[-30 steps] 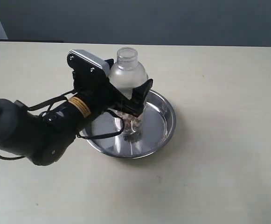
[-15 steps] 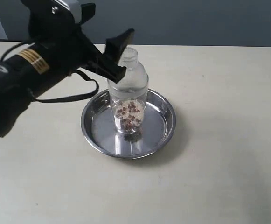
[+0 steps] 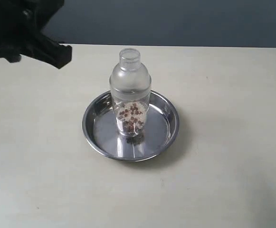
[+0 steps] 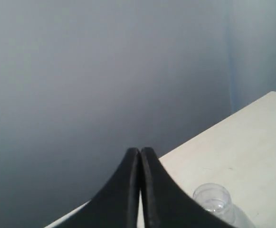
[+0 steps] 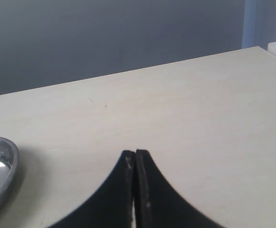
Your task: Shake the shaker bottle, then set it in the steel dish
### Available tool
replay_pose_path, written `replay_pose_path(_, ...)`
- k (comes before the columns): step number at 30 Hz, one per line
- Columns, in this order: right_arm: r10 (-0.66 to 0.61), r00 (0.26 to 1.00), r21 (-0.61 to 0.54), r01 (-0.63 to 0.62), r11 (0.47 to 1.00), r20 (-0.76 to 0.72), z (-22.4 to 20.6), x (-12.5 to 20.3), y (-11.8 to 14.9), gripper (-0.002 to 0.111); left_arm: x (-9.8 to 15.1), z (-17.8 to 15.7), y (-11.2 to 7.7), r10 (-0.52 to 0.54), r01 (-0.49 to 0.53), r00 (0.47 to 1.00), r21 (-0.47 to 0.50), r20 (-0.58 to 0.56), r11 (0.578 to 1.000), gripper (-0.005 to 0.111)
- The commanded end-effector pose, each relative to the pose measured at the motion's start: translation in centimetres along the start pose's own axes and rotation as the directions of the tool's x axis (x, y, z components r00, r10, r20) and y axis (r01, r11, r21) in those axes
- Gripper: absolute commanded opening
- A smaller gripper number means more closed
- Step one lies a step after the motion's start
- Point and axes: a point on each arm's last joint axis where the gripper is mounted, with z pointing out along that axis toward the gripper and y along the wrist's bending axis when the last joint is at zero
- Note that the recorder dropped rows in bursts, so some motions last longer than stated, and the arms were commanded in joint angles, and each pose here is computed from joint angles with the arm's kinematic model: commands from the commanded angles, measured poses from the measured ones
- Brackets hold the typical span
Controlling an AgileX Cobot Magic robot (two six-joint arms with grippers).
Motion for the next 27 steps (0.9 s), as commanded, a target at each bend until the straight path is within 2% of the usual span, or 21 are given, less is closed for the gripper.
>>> replay_pose_path(1,-0.004,1.0,0.004,0.004,1.0,0.012,0.0,-0.1,0.0,-0.001,-1.4,-1.9,0.7,-0.028,0.029,0.998,-0.018,0.062,0.999,0.001)
replay_pose_path(3,-0.004,1.0,0.004,0.004,1.0,0.012,0.0,-0.1,0.0,-0.001,-1.8,-2.3,0.9,-0.025,0.028,0.996,-0.029,0.087,0.999,0.001)
replay_pose_path(6,-0.004,1.0,0.004,0.004,1.0,0.012,0.0,-0.1,0.0,-0.001,-1.8,-2.4,1.2,0.038,-0.034,0.996,-0.048,0.079,0.998,0.001)
replay_pose_path(9,-0.004,1.0,0.004,0.004,1.0,0.012,0.0,-0.1,0.0,-0.001,-0.8,-2.6,2.1,-0.071,0.07,0.997,-0.068,-0.008,0.995,0.001)
replay_pose_path(10,-0.004,1.0,0.004,0.004,1.0,0.012,0.0,-0.1,0.0,-0.001,-0.4,-2.6,2.5,-0.073,0.07,0.997,-0.074,-0.04,0.995,0.001)
replay_pose_path(13,-0.004,1.0,0.004,0.004,1.0,0.012,0.0,-0.1,0.0,-0.001,1.4,-4.6,5.1,-0.246,0.222,0.941,-0.125,-0.232,0.967,0.001)
replay_pose_path(15,-0.004,1.0,0.004,0.004,1.0,0.012,0.0,-0.1,0.0,-0.001,1.5,-6.3,5.9,-0.269,0.233,0.926,-0.16,-0.265,0.959,0.001)
replay_pose_path(18,-0.004,1.0,0.004,0.004,1.0,0.012,0.0,-0.1,0.0,-0.001,1.2,-8.3,6.8,-0.265,0.204,0.926,-0.233,-0.27,0.951,0.001)
replay_pose_path(22,-0.004,1.0,0.004,0.004,1.0,0.012,0.0,-0.1,0.0,-0.001,1.0,-9.0,7.1,-0.274,0.203,0.929,-0.277,-0.249,0.939,0.001)
replay_pose_path(24,-0.004,1.0,0.004,0.004,1.0,0.012,0.0,-0.1,0.0,-0.001,1.7,-8.9,7.0,-0.304,0.231,0.918,-0.282,-0.253,0.931,0.001)
replay_pose_path(27,-0.004,1.0,0.004,0.004,1.0,0.012,0.0,-0.1,0.0,-0.001,3.9,-10.4,6.4,-0.322,0.227,0.918,-0.358,-0.232,0.906,0.001)
